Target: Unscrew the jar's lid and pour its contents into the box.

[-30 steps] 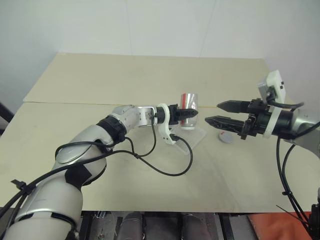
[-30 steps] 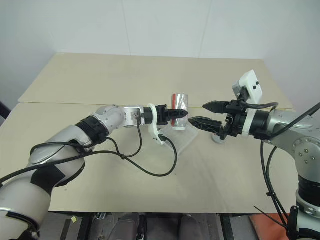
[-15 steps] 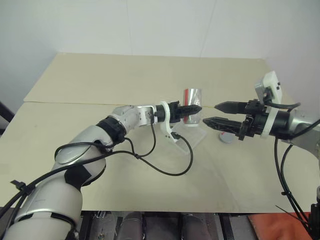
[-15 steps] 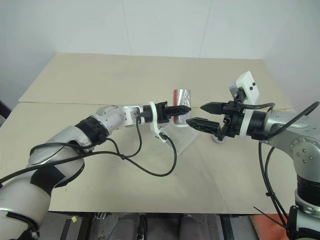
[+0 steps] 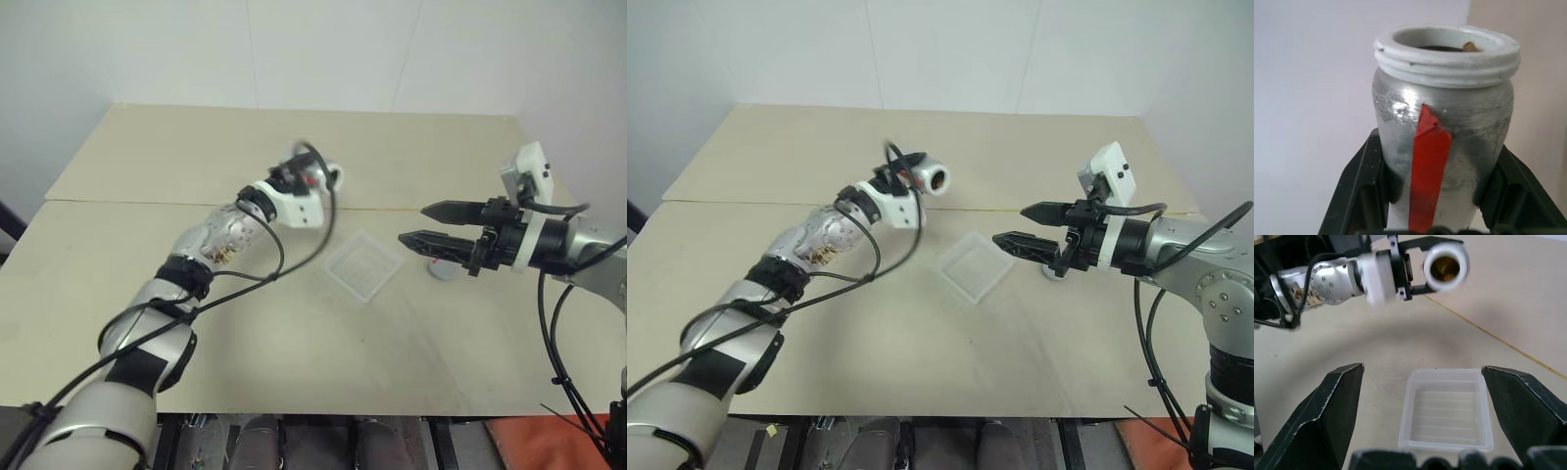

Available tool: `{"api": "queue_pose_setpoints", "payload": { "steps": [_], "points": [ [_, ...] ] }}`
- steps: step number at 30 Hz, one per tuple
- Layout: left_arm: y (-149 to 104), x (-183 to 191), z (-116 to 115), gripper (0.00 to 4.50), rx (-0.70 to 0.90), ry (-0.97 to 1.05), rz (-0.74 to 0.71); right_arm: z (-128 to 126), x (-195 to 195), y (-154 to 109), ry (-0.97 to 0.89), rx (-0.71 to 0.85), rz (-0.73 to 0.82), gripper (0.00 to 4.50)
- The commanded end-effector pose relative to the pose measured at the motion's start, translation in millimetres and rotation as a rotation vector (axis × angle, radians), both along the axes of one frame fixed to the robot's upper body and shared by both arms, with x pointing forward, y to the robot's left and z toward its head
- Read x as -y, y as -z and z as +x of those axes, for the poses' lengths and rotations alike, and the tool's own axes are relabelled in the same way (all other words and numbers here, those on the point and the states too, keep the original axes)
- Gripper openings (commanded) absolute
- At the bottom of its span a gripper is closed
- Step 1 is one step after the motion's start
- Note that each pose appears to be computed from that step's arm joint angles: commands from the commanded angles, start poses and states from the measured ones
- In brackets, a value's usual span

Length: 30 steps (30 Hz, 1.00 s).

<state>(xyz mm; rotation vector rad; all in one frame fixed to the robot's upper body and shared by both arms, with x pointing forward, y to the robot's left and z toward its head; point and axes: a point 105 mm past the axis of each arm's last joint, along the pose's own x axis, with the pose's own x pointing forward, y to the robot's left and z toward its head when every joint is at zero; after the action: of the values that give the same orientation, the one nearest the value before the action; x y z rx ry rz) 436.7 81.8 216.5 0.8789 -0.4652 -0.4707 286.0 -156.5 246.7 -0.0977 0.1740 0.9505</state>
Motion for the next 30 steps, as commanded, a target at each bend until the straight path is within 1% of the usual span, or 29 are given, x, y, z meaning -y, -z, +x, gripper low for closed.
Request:
{"api": "queue_pose_setpoints", "payload": {
  "steps": [1,2,3,4,5,6,7,9,13,14,17,20,21,23,25,27,28,30],
  "points": [
    [-18.9,-23.4,1.1,1.94,-0.286,0.015,-0.473,-2.9,3.0,-15.1,0.001,0.056,0.034,4.47],
    [-13.1,-31.0,3.6,1.94,-0.343,-0.04,-0.543,-2.5,2.6,-14.2,0.002,0.054,0.037,4.47],
    [-8.6,-36.1,4.6,1.94,-0.383,-0.084,-0.582,-2.3,2.3,-13.6,0.003,0.052,0.04,4.47],
    [1.2,-40.2,2.0,1.94,-0.42,-0.106,-0.64,-2.0,1.2,-12.3,0.003,0.05,0.045,4.47],
    [12.2,-40.6,-2.5,1.94,-0.494,-0.093,-0.695,-1.9,0.4,-11.3,0.002,0.048,0.048,4.47],
    [19.3,-40.4,-7.7,1.94,-0.515,-0.086,-0.731,-1.8,-0.3,-10.9,0.001,0.047,0.052,4.47],
    [26.0,-40.7,-13.3,1.94,-0.499,-0.092,-0.732,-1.8,-0.8,-10.8,0.0,0.045,0.057,4.47],
    [31.2,-41.6,-20.4,1.94,-0.469,-0.11,-0.731,-1.4,-0.9,-10.8,0.0,0.044,0.059,4.47],
    [37.2,-44.3,-25.9,1.94,-0.468,-0.135,-0.763,-1.4,-2.0,-9.0,-0.005,0.042,0.054,4.47],
    [38.1,-43.6,-27.7,1.94,-0.461,-0.121,-0.748,-1.1,-2.0,-8.0,-0.004,0.041,0.05,4.47],
    [39.1,-43.1,-30.3,1.94,-0.501,-0.068,-0.798,-0.4,-1.4,-6.4,-0.002,0.04,0.044,4.47],
    [35.8,-41.0,-31.7,1.94,-0.501,-0.024,-0.78,-0.2,-1.0,-4.2,0.002,0.038,0.033,4.47],
    [31.5,-39.2,-30.7,1.94,-0.477,-0.011,-0.738,0.1,-0.8,-3.2,0.005,0.038,0.03,4.47],
    [4.1,-27.6,-27.4,1.94,-0.285,0.042,-0.446,0.6,-0.1,-3.1,0.008,0.043,0.028,4.47],
    [-20.0,-13.8,-28.5,1.94,0.016,0.067,-0.021,1.0,1.2,-4.2,0.013,0.051,0.022,4.47],
    [-34.7,-1.2,-27.0,1.94,0.242,0.099,0.289,2.0,3.2,-4.6,0.021,0.057,0.012,4.47],
    [-38.2,6.5,-27.3,1.94,0.327,0.131,0.423,2.3,4.0,-4.6,0.023,0.057,0.009,4.47],
    [-43.4,23.7,-30.8,1.94,0.477,0.19,0.593,2.3,5.7,-4.4,0.028,0.058,0.001,4.47]
  ]
}}
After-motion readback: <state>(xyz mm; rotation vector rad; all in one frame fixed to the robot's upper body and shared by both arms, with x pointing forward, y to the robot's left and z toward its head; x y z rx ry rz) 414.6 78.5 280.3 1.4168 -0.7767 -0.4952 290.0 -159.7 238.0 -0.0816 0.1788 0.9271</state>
